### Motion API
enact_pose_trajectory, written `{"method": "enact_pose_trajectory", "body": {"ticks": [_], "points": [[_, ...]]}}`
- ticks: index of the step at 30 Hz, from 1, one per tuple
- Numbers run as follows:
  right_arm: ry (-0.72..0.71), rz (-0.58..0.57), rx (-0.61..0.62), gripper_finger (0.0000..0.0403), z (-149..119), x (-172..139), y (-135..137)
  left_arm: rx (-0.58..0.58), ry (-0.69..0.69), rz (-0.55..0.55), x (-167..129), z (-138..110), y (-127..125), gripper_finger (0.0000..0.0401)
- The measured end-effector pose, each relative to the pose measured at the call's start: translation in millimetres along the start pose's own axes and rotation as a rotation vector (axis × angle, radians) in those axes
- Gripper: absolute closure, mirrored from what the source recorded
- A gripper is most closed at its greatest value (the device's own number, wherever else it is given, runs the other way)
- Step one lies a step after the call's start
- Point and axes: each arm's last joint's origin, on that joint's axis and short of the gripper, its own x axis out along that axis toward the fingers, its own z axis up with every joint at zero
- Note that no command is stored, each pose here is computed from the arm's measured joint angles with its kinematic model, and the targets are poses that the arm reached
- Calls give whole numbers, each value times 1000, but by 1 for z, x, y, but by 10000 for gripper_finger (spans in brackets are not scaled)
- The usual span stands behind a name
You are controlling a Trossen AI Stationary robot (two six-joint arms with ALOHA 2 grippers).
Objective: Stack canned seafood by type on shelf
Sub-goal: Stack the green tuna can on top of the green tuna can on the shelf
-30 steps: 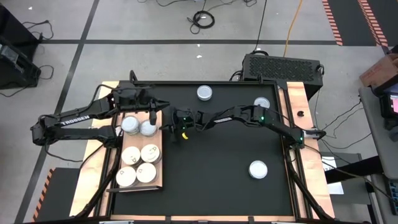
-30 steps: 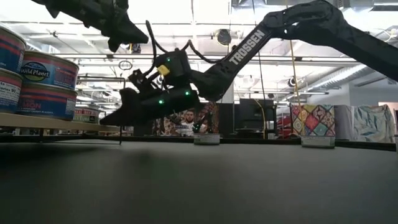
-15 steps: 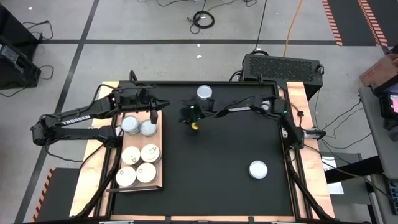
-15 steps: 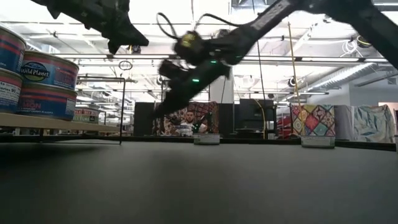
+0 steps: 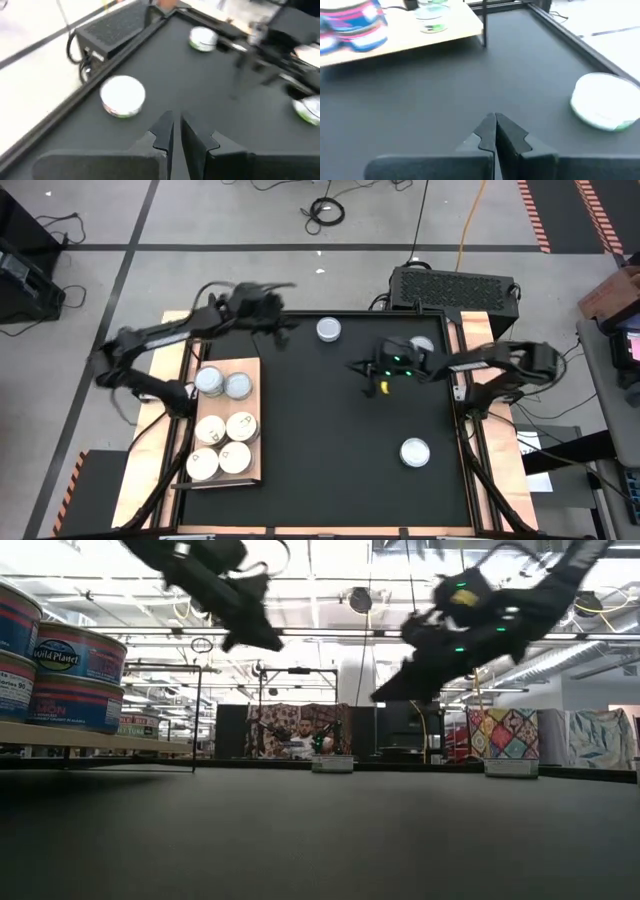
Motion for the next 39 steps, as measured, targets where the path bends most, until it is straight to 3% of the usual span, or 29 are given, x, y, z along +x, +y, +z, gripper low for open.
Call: {"method": "enact_pose_trajectory", "body": {"ticks": [6, 13, 21, 30, 39], "points": [[-63, 13, 40, 403, -11, -32, 13, -21, 53, 51, 58, 48, 27, 366], [-112, 48, 14, 403, -3, -42, 22, -33, 131, 81, 120, 65, 55, 366], [-107, 69, -12, 403, -4, -43, 27, -113, 254, 78, 170, 39, 83, 341], [-98, 69, -22, 403, -5, -43, 28, -194, 337, 130, 183, 20, 95, 285], [-97, 70, -18, 403, -5, -42, 28, -257, 444, 143, 203, -8, 106, 280]]}}
